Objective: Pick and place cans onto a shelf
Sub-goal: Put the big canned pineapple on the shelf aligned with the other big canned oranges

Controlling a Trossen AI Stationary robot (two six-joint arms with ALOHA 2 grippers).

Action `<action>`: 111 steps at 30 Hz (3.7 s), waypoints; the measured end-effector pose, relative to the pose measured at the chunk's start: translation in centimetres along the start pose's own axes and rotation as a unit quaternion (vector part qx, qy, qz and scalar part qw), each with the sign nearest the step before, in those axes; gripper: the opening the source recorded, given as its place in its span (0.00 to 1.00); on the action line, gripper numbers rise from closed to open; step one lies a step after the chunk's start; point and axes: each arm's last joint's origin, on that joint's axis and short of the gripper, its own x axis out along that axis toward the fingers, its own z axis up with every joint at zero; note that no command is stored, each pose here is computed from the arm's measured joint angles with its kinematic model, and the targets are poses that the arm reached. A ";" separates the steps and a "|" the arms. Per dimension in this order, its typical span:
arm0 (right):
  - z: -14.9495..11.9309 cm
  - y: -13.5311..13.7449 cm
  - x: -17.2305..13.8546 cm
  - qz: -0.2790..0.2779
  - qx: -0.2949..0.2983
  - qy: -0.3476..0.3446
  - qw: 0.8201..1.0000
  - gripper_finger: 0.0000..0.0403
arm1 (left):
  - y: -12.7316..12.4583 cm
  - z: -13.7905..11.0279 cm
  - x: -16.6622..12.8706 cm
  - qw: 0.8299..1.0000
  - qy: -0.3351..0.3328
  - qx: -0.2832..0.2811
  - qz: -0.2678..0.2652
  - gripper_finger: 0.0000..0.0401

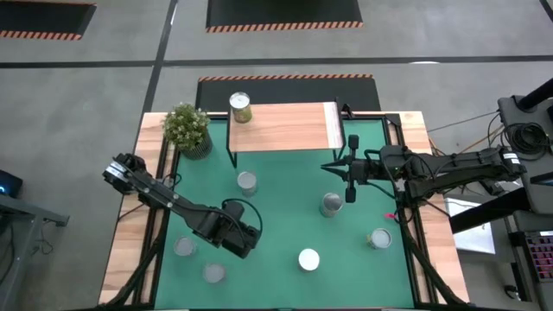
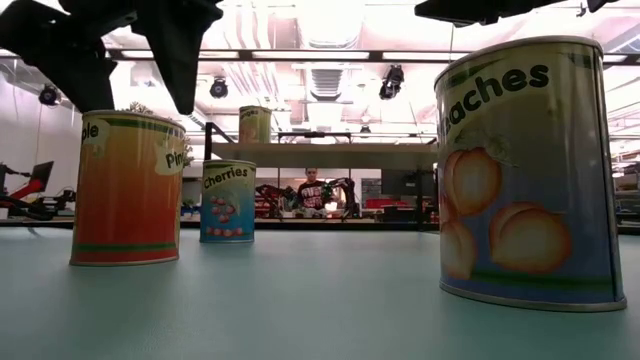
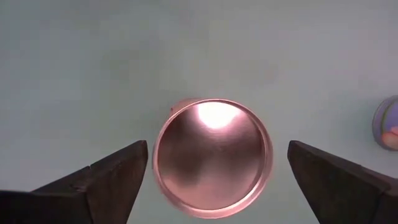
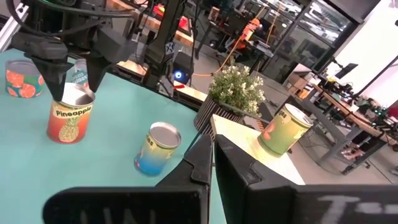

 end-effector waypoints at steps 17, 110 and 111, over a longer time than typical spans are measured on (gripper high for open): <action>0.0 0.0 0.0 0.001 -0.003 0.002 1.000 0.02 | 0.4 -0.3 0.9 1.000 -0.007 -0.006 -0.001 0.74; -0.3 0.1 -0.2 0.005 -0.004 0.016 1.000 0.02 | -3.9 17.6 -13.3 0.864 -0.170 0.472 -0.044 0.78; -0.2 0.1 -0.2 0.005 -0.004 0.015 1.000 0.02 | -3.5 19.0 -13.3 0.869 -0.176 0.461 -0.038 0.78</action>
